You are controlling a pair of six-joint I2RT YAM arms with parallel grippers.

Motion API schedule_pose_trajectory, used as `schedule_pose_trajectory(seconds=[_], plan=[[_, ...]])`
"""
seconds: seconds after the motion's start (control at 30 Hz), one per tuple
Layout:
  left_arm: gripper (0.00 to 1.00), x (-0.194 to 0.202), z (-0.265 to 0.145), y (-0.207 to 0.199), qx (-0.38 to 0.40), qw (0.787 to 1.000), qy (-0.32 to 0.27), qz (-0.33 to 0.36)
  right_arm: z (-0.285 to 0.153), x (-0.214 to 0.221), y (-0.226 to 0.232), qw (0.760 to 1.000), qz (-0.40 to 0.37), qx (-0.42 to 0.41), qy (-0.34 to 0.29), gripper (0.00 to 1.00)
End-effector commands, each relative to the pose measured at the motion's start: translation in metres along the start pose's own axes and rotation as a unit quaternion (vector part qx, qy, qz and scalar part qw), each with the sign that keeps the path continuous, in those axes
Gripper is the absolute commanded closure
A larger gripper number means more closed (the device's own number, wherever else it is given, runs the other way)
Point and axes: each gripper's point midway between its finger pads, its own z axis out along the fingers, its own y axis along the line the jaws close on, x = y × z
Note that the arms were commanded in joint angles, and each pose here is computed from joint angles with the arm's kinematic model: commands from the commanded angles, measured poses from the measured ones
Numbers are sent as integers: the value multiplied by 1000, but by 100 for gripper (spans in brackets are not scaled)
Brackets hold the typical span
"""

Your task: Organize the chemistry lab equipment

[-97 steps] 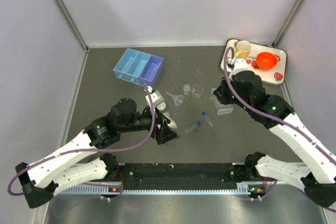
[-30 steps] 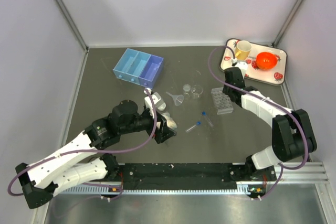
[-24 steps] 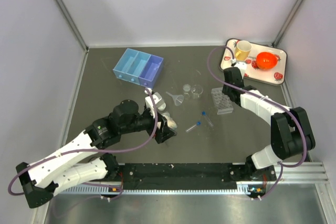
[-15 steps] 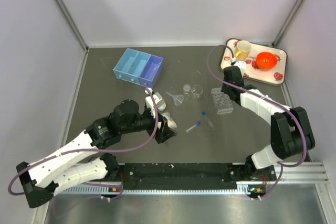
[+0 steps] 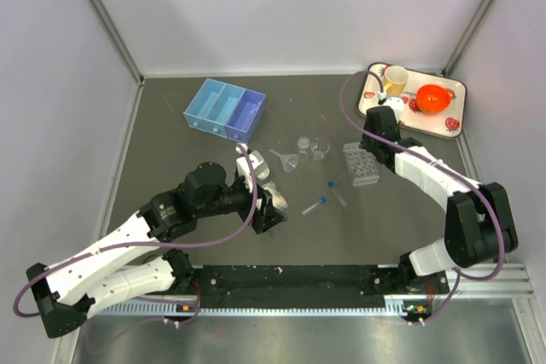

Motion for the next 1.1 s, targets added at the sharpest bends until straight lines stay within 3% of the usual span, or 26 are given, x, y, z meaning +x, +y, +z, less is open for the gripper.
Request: schedule_pose_trajectory(seconds=[0.0,0.5,1.07], plan=[[1,-19,-5,-4,1,1000,-26,10,-38,-54,-1,998,25,-20,-60,56],[1,-24,-5,-6,5,1000,-29,8,-49,-6,2,999,-17,-32,17,62],[1,-22,-1,-1,-5,1000,-21,16,-18,-3,10,999,-35,-9,34,63]])
